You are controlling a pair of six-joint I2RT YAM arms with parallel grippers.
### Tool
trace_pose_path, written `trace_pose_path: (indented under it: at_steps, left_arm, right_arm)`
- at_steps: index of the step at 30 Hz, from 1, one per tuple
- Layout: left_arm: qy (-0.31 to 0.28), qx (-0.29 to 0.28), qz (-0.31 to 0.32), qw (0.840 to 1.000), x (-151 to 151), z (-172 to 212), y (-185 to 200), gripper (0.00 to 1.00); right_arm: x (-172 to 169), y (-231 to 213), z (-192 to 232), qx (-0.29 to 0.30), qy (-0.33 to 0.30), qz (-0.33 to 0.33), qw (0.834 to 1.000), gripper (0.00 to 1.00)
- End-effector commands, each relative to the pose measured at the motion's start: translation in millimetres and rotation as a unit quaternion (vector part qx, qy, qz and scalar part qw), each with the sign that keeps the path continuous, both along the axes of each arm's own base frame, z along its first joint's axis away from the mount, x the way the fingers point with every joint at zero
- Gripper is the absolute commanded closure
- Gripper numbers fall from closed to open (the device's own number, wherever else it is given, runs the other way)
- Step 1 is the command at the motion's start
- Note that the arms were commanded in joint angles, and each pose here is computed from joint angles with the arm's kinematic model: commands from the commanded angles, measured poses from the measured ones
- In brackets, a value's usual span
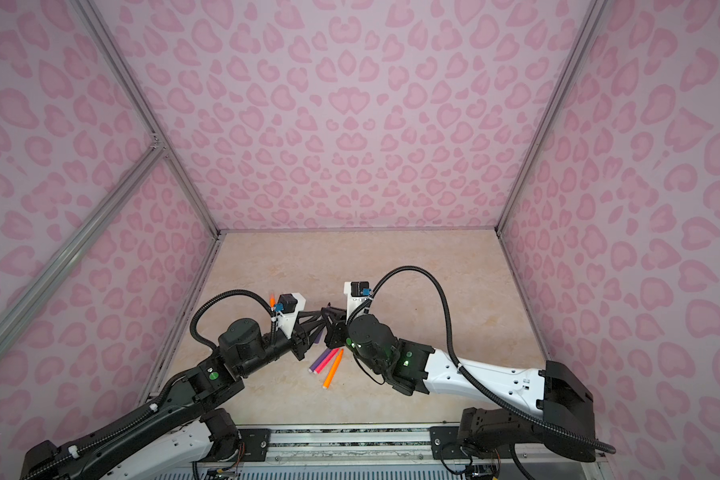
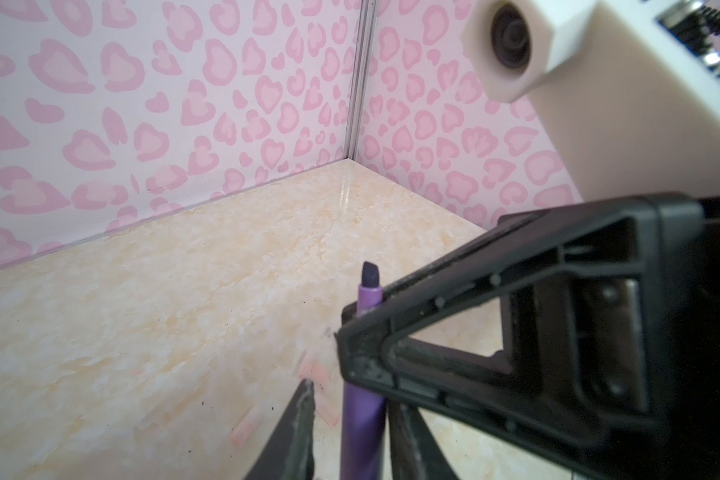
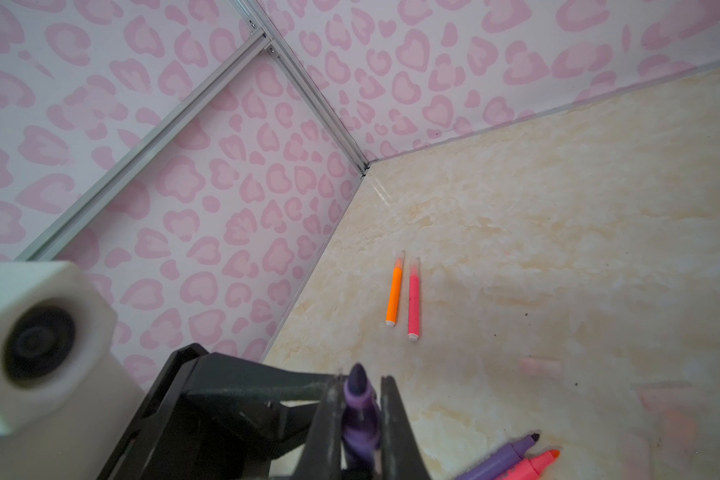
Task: Insert the pens into the pen caps
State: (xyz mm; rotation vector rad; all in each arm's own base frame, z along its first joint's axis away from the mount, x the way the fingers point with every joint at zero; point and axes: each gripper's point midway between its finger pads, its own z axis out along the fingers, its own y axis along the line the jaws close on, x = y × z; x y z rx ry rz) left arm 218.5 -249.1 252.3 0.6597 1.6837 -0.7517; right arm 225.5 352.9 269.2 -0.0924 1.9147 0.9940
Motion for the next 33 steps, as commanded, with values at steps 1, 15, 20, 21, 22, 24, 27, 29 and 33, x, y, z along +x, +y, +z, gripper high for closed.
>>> trace_pose_path:
  at_steps: [1,15,20,21,22,24,27,29,33]
  left_arm:
    - [-0.024,-0.025,-0.012,0.999,-1.5,19.3,-4.7,0.65]
    - [-0.01,-0.011,-0.018,1.0,2.7,12.1,-12.4,0.71]
    - [-0.017,-0.017,-0.011,1.0,1.8,15.4,-7.9,0.89]
    - [-0.017,-0.018,-0.009,1.0,1.9,16.0,-7.5,0.92]
    - [-0.016,-0.018,-0.006,1.0,2.9,15.8,-6.7,0.96]
    - [-0.013,-0.019,0.006,1.0,5.9,15.7,-4.5,0.97]
    - [-0.003,-0.022,0.07,0.997,21.7,11.5,10.4,0.97]
    - [0.005,-0.027,0.143,0.989,37.0,7.1,31.9,0.97]
    - [0.027,-0.051,0.286,0.957,60.8,-3.6,89.6,0.97]
  right_arm:
    - [0.7,1.2,-1.4,-0.003,0.0,-0.002,1.0,0.96]
    - [0.0,3.9,-1.8,-0.006,0.0,0.004,1.0,0.97]
    - [-0.4,5.7,-2.8,-0.008,0.001,0.006,1.0,0.97]
    - [-0.6,6.2,-2.2,-0.008,0.0,0.007,1.0,0.97]
    - [-0.4,6.8,-2.6,-0.009,0.0,0.007,1.0,0.96]
    - [-0.4,7.6,-3.5,-0.015,-0.001,0.009,1.0,0.84]
    - [1.5,3.6,-3.2,-0.026,-0.006,0.001,1.0,0.55]
    - [4.1,-4.5,-3.6,-0.039,-0.009,-0.016,0.999,0.42]
    - [10.0,-25.5,-10.0,-0.057,-0.014,-0.057,0.997,0.39]
